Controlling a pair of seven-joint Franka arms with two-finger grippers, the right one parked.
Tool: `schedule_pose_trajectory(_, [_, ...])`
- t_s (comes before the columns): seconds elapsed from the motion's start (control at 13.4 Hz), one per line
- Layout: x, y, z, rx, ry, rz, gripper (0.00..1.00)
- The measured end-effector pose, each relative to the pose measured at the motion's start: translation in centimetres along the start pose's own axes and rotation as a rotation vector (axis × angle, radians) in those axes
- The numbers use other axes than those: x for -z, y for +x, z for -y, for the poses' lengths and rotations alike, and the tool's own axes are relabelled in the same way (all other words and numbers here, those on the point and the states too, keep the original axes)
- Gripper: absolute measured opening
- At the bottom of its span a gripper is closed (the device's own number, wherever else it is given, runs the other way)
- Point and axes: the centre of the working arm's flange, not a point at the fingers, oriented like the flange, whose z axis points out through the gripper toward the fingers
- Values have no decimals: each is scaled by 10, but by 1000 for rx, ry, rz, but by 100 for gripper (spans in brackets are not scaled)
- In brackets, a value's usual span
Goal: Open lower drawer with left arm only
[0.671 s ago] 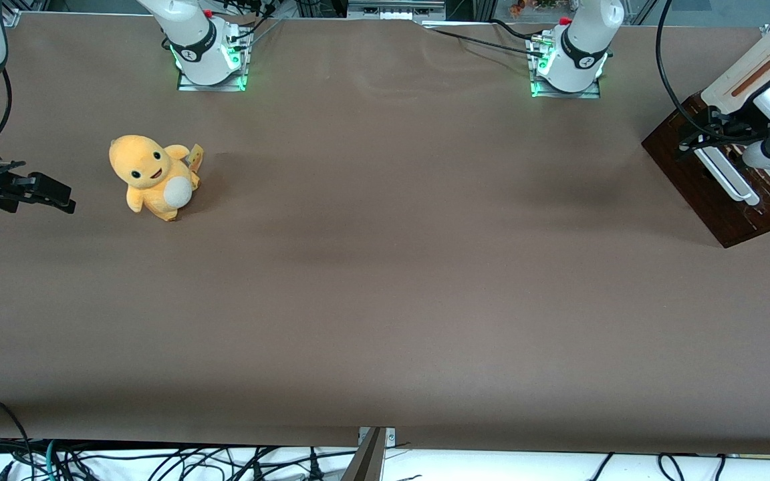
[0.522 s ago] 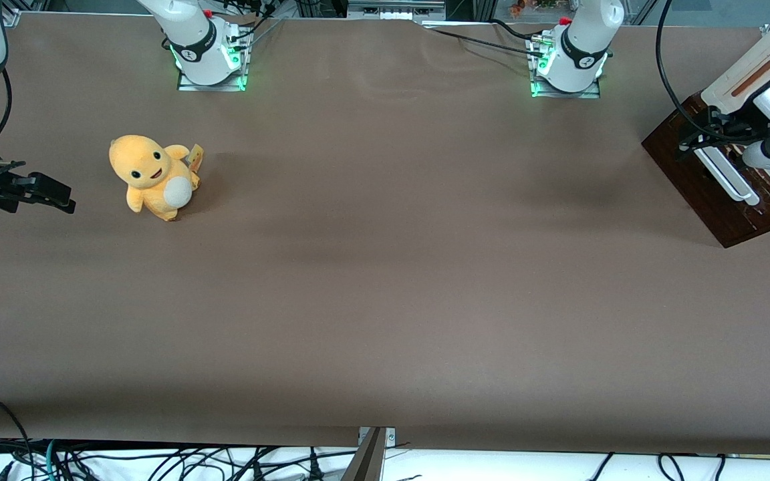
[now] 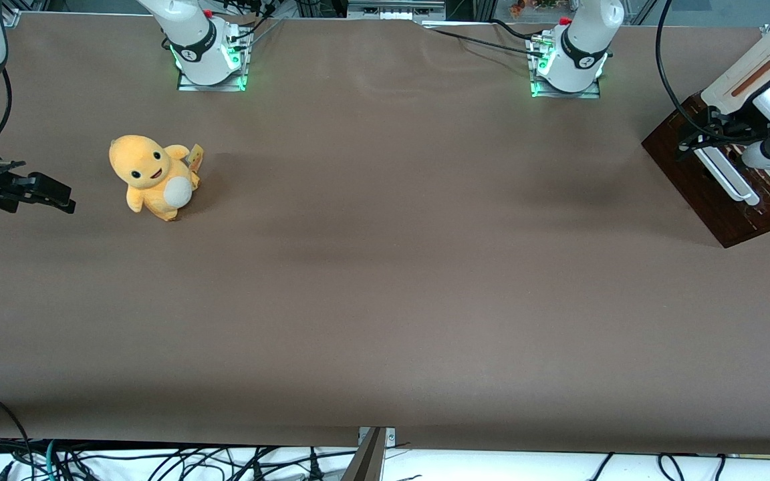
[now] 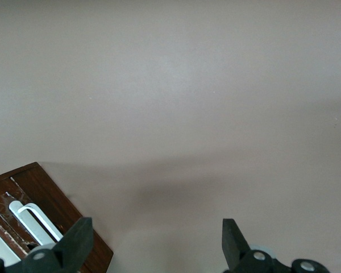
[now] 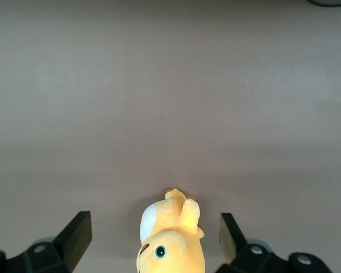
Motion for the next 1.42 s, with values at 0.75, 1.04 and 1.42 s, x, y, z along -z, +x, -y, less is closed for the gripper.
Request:
schedule_pose_trajectory(0.75, [-2,1,1,2,0,3,100])
schedule_pose_trajectory(1.04, [-2,1,1,2,-1,3,100])
schedule_pose_trajectory(1.42, [-11,6,3,5,-3,20,100])
